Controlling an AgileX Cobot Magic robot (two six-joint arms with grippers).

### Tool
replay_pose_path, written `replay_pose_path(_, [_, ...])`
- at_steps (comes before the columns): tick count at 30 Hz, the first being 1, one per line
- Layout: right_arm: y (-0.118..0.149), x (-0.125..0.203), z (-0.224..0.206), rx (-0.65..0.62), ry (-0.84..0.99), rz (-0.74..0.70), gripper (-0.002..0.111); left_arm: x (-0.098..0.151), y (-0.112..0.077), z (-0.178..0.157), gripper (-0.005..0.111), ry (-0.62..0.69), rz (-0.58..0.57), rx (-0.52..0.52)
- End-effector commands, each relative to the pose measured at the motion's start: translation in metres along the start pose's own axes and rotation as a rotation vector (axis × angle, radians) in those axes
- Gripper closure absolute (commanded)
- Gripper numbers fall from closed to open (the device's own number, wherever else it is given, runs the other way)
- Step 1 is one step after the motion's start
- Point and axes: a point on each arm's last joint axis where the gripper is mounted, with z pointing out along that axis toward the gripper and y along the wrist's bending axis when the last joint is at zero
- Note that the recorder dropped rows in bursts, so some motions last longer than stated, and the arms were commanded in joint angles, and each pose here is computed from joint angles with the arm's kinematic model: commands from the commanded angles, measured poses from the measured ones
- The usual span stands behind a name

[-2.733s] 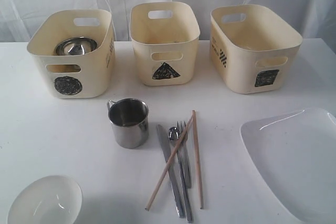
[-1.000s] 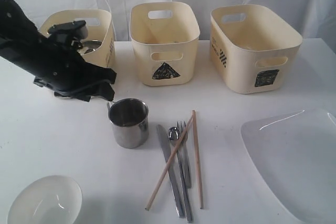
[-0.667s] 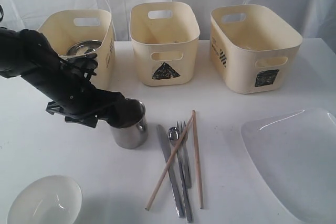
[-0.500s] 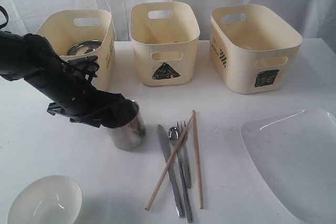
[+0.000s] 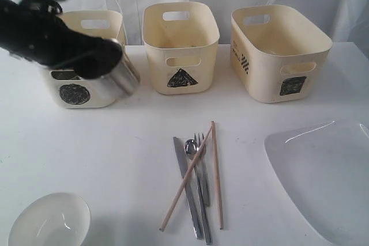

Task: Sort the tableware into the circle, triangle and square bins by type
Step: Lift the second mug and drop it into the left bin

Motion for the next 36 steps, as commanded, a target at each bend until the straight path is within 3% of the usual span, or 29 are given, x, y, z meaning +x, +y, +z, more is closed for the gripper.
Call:
replay_pose_path(1, [0.000,0.000,0.000,-0.001,-0.011,0.003,0.108,-0.044,0.005,-0.038,0.107,-0.478,0.192,-0.147])
replay_pose_path(3, [0.000,0.000,0.000,-0.001,-0.011,0.003,0.108,-0.059,0.006,-0.041,0.107,-0.673,0.270,-0.194])
replay_pose_path(4, [0.000,0.000,0.000,-0.001,-0.011,0.003,0.108,-0.068,0.009,-0.036,0.107,-0.788,0.385,-0.263])
replay_pose_path(7, [0.000,0.000,0.000,-0.001,-0.011,0.003,0.108,-0.073,0.027,-0.010,0.107,-0.847,0.536,-0.432])
replay_pose_path(10, [0.000,0.000,0.000,-0.001,-0.011,0.003,0.108,-0.069,0.059,0.020,0.107,-0.869,0.453,-0.597])
replay_pose_path(11, [0.000,0.000,0.000,-0.001,-0.011,0.003,0.108,-0.061,0.083,0.044,0.107,-0.849,0.381,-0.639])
replay_pose_path(12, [0.000,0.000,0.000,-0.001,-0.011,0.003,0.108,-0.058,0.090,0.053,0.107,-0.828,0.393,-0.641])
replay_pose_path(14, [0.000,0.000,0.000,-0.001,-0.011,0.003,0.108,-0.045,0.103,0.080,0.100,-0.701,0.419,-0.611])
replay_pose_path(17, [0.000,0.000,0.000,-0.001,-0.011,0.003,0.108,-0.032,0.102,0.096,0.075,-0.550,0.317,-0.490])
replay_pose_path(19, [0.000,0.000,0.000,-0.001,-0.011,0.003,0.108,-0.029,0.101,0.099,0.059,-0.528,0.242,-0.451])
replay_pose_path(21, [0.000,0.000,0.000,-0.001,-0.011,0.003,0.108,-0.034,0.100,0.091,0.050,-0.566,0.240,-0.460])
replay_pose_path(27, [0.000,0.000,0.000,-0.001,-0.011,0.003,0.108,-0.055,0.069,0.019,0.049,-0.586,0.247,-0.373])
replay_pose_path(29, [0.000,0.000,0.000,-0.001,-0.011,0.003,0.108,-0.051,0.047,-0.026,0.049,-0.494,0.260,-0.272])
replay_pose_path(31, [0.000,0.000,0.000,-0.001,-0.011,0.003,0.108,-0.042,0.034,-0.049,0.049,-0.402,0.273,-0.202])
replay_pose_path(36, [0.000,0.000,0.000,-0.001,-0.011,0.003,0.108,0.002,0.010,-0.081,0.049,0.012,0.321,-0.003])
